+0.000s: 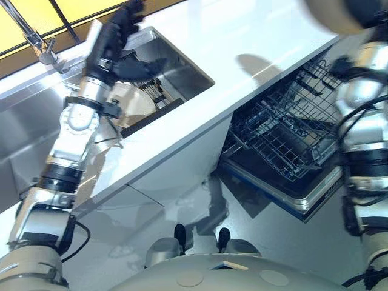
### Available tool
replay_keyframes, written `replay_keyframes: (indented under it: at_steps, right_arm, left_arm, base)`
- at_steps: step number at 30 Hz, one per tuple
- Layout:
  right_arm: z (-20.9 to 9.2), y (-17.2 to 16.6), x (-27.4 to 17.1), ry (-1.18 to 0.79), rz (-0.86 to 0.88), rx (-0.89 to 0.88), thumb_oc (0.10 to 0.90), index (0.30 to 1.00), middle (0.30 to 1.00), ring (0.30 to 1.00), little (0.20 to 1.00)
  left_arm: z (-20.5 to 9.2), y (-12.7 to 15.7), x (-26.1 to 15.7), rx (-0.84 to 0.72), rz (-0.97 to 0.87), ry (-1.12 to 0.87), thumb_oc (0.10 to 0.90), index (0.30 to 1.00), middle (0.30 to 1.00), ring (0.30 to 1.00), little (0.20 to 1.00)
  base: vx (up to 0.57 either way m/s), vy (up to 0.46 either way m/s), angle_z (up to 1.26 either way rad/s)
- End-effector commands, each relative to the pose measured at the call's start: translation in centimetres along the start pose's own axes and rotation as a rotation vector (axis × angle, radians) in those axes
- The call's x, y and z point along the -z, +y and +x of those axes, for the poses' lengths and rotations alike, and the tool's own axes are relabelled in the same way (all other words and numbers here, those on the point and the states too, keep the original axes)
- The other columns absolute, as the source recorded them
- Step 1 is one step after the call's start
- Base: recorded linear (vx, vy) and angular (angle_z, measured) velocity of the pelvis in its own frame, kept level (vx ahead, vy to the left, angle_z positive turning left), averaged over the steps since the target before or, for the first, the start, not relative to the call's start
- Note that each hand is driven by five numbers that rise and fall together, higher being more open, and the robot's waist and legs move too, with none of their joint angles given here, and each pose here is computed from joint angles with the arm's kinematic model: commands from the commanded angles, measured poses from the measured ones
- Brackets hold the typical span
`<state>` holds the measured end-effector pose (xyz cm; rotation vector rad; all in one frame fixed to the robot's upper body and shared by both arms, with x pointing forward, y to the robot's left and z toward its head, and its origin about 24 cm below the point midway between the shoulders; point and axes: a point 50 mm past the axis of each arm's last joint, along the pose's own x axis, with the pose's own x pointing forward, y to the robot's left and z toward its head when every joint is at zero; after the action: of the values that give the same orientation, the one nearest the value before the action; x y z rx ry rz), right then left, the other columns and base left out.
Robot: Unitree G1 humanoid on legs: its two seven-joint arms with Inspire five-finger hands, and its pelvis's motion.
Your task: Pick up plates and place into dishwasher.
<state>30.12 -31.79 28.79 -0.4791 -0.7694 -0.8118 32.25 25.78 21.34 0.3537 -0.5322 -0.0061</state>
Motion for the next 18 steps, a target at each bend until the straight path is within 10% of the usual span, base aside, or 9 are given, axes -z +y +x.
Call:
replay_keyframes:
  at_steps: [1, 9, 18]
  right_arm:
    - [3.3, -2.8, -3.0, -0.191, -0.127, 0.022, 0.100, 0.300, 0.300, 0.300, 0.200]
    - [4.5, -7.6, 0.8, -0.099, -0.485, 0.090, 0.100, 0.300, 0.300, 0.300, 0.200]
    - [6.1, -9.2, 0.7, -0.067, -0.445, 0.288, 0.100, 0.300, 0.300, 0.300, 0.200]
  left_arm:
    - [1.0, 3.2, -3.5, -0.098, 0.033, -0.170, 0.800, 0.900, 0.900, 0.900, 0.900]
    - [-0.2, 4.9, -2.1, -0.179, 0.077, -0.119, 0.800, 0.900, 0.900, 0.900, 0.900]
    - [0.4, 6.4, -4.8, -0.324, 0.040, -0.283, 0.800, 0.900, 0.900, 0.900, 0.900]
  base:
    - [0.05, -0.017, -0.04]
    - [0.04, -0.020, 0.08]
    - [-0.22, -0.102, 0.11]
